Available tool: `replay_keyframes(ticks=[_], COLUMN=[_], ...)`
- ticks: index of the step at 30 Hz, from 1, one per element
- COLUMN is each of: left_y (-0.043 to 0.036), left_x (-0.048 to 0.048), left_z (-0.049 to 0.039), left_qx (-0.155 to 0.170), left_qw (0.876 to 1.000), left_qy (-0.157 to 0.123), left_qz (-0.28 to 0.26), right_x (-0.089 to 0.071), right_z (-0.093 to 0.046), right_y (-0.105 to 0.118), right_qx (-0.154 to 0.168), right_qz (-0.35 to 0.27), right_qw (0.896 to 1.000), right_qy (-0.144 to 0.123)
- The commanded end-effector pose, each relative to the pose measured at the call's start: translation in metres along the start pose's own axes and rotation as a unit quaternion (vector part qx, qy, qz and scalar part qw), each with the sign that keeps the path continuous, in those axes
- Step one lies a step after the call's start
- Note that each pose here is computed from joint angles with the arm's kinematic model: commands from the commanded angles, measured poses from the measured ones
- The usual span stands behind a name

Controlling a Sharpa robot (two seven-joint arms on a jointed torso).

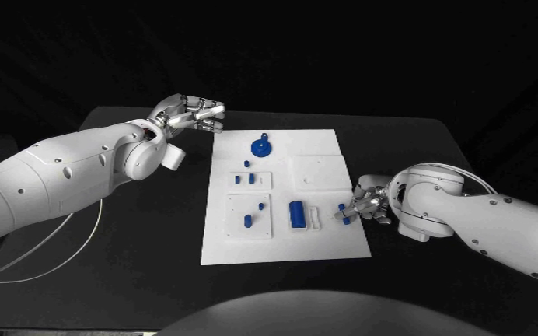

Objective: Assemble the parts on the task board

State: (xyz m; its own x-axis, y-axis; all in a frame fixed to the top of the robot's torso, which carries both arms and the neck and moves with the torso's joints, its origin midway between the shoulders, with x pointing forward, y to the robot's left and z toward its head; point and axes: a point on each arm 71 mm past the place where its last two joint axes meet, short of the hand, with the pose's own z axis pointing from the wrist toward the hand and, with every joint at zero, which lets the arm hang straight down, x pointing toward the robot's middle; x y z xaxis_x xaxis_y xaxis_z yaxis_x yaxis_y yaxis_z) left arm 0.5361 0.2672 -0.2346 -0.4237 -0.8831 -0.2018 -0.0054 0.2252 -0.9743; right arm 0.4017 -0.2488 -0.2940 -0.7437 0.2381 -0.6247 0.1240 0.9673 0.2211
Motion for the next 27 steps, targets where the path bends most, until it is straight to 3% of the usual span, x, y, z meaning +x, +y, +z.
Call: replay_keyframes(ticks=[1, 10, 27], left_y=[-0.0004, -0.0003, 0.0], left_x=[0.0021, 0.0024, 0.0024], left_z=[0.0002, 0.0002, -0.0003], left_qx=[0.004, 0.003, 0.001], left_qw=[1.0, 1.0, 1.0], left_qy=[0.004, 0.006, 0.007], left_qz=[-0.005, -0.006, -0.006], right_x=[0.0, 0.004, 0.021], right_z=[0.001, 0.004, 0.011], right_y=[0.0, 0.003, 0.002], right_qx=[0.006, 0.006, 0.031], right_qz=[-0.011, -0.016, -0.048], right_qw=[1.0, 1.0, 0.998], right_qy=[-0.022, -0.024, 0.013])
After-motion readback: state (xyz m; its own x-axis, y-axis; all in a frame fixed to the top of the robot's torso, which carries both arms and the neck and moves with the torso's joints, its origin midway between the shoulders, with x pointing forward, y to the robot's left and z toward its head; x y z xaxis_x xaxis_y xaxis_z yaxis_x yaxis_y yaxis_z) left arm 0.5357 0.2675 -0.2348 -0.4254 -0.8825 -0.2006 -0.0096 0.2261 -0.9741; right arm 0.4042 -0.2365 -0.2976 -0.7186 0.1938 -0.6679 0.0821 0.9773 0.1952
